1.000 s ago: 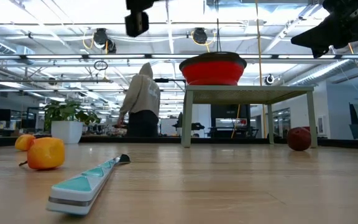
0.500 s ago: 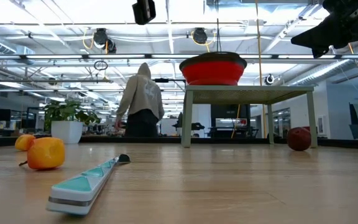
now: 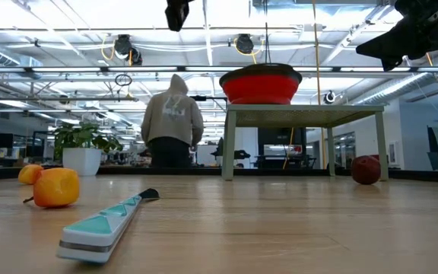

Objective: Pick & Place Fruit
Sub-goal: Put the peach into the red strainer bowl on the shelf

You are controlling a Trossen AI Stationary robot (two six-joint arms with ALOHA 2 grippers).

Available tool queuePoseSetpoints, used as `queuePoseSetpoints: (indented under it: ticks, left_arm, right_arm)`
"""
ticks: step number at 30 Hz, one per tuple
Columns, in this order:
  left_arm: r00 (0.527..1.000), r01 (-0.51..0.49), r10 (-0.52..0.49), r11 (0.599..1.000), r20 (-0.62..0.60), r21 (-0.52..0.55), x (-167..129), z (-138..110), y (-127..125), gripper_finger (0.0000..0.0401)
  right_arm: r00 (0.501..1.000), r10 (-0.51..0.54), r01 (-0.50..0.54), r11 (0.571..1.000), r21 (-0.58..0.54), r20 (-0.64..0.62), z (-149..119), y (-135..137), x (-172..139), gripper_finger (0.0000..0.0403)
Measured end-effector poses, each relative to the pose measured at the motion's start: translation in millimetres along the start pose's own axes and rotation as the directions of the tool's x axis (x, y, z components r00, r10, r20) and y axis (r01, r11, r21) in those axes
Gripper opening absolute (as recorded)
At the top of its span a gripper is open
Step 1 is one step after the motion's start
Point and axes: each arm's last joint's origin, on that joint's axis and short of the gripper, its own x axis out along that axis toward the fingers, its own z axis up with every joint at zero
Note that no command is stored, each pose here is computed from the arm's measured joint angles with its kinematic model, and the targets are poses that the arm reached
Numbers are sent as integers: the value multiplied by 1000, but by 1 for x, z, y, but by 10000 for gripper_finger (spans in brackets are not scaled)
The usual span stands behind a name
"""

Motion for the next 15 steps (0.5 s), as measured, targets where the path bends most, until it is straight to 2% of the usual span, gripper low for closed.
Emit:
queuePoseSetpoints:
  ticks: [3,6,11,15]
  left_arm:
    - [998,-57,57,987,3,153,0,-2,-2,108]
    - [993,-116,115,955,18,272,0,-3,-3,108]
    - [978,-205,205,874,47,442,-1,-2,-3,108]
    - [961,-265,269,809,70,525,-1,-1,-1,108]
  right_arm:
    - [1000,0,0,1000,0,0,0,0,0,0]
    - [1000,0,0,1000,0,0,0,0,0,0]
    - [1000,0,0,1000,0,0,0,0,0,0]
    - [1000,0,0,1000,0,0,0,0,0,0]
